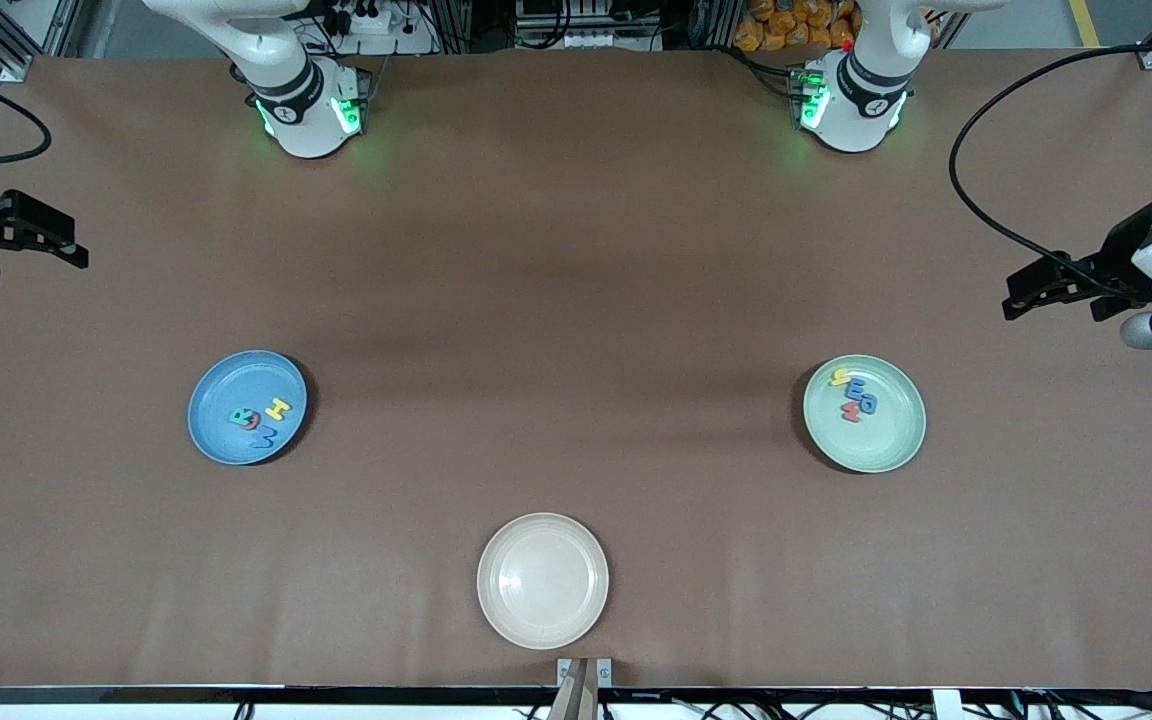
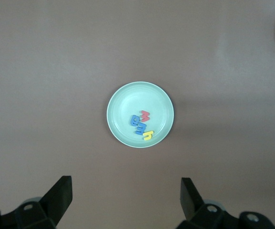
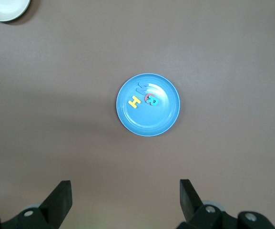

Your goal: Sort uppercase to blue plate, lowercase to green plate

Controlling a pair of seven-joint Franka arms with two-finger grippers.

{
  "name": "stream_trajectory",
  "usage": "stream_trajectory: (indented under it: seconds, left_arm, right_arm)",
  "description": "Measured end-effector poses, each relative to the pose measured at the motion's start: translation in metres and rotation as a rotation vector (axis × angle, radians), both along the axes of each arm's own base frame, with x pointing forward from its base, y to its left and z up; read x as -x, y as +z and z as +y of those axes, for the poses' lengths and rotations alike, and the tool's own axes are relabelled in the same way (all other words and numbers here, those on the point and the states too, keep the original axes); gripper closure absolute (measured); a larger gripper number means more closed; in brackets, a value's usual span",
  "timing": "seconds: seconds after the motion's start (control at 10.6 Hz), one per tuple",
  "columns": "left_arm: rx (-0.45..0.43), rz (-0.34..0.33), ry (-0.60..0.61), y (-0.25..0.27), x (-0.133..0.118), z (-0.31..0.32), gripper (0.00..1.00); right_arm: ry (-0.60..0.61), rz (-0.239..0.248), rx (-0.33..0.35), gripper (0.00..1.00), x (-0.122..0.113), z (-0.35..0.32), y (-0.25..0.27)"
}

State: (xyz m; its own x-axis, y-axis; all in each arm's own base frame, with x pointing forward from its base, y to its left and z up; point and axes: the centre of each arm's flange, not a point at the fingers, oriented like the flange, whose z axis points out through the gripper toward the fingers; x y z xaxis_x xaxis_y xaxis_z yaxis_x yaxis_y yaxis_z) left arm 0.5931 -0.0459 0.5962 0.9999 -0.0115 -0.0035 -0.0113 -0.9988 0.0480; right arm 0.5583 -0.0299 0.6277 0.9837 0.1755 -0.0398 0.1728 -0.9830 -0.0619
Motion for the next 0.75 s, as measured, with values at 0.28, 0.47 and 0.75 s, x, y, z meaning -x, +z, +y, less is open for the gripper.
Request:
stream_trajectory:
  seconds: [0.28,0.47,0.75]
  left_arm:
    - [0.001,0.013,0.001,-0.005,0.004,0.001,0.0]
    - [0.003,0.006,0.002,0.003,0.011,0.003,0.0]
    - [0.007,0.019,0.002,0.021,0.029,0.006,0.0]
  right_arm:
    - [-0.012,0.024,0.0,0.0,-0.003,-0.006,-0.009]
    - [-0.022,0.029,0.0,0.0,-0.004,-0.008,-0.011]
    - [-0.082,0.034,0.004,0.0,-0.004,-0.008,-0.011]
